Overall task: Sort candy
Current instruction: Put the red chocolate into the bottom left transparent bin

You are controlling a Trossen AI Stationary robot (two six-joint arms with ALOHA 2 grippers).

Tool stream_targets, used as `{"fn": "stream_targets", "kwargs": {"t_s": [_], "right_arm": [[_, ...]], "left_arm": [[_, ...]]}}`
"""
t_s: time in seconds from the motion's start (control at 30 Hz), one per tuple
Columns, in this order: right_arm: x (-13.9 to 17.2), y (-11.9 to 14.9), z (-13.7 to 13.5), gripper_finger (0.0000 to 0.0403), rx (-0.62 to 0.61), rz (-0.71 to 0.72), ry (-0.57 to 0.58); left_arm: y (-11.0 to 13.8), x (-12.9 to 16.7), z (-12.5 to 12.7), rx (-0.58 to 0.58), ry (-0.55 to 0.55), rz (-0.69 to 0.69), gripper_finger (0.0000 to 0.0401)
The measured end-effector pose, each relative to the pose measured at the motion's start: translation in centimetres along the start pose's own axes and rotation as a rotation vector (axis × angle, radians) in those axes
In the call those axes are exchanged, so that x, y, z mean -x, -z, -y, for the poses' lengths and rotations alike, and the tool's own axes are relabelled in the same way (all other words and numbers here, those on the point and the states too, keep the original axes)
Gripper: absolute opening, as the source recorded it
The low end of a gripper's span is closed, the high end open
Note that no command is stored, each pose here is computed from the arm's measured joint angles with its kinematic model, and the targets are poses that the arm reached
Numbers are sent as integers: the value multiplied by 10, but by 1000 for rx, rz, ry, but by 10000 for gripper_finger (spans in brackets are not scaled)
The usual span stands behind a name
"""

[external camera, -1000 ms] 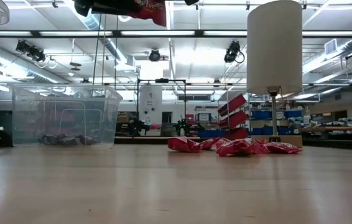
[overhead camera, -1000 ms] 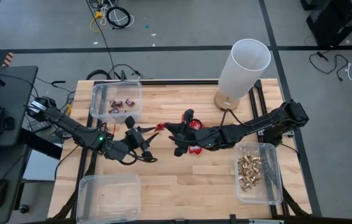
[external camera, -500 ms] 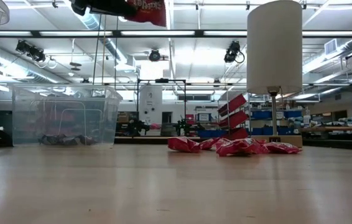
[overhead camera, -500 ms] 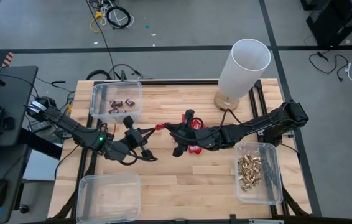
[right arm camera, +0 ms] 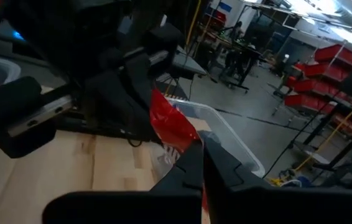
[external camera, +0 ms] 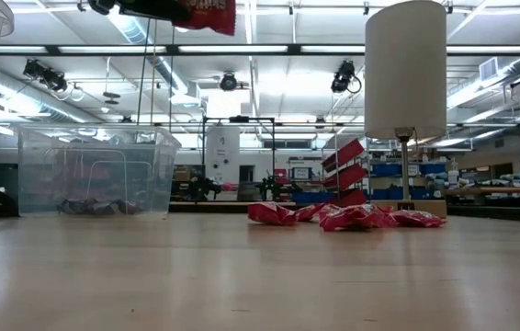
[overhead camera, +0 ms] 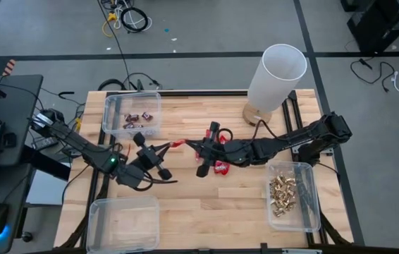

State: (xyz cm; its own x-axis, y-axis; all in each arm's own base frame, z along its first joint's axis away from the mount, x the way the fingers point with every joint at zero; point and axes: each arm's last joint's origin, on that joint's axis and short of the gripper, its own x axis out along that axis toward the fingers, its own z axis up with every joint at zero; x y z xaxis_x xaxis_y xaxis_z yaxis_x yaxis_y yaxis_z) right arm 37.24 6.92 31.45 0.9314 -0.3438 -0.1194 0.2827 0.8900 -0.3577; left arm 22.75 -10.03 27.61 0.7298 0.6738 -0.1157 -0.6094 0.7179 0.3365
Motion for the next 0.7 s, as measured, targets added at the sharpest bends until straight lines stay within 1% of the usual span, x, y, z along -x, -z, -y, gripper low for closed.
{"fn": "stream_targets", "kwargs": {"t_s": [0.07, 0.17, 0.33, 0.4, 0.47, 0.53, 0.7], "right_arm": [[0, 0, 0, 0, 2, 2, 1], [0, -1, 0, 0, 11, 4, 11], [3, 0, 2, 0, 86, -52, 128], [6, -1, 5, 0, 97, -67, 160], [10, -3, 6, 0, 104, -82, 161], [14, -4, 9, 0, 108, -98, 156], [28, -7, 23, 0, 110, -145, 157]], "left_arm": [[0, 2, 0, 0, -31, 4, 0], [0, 5, 0, 2, -46, 9, 0], [-2, 11, 0, 21, -23, 22, 0], [-4, 19, 0, 12, 6, 33, 0], [-9, 27, -2, 22, 33, 48, 0], [-19, 36, -3, 28, 73, 70, 0], [-45, 62, -5, -10, 194, 118, 0]]}}
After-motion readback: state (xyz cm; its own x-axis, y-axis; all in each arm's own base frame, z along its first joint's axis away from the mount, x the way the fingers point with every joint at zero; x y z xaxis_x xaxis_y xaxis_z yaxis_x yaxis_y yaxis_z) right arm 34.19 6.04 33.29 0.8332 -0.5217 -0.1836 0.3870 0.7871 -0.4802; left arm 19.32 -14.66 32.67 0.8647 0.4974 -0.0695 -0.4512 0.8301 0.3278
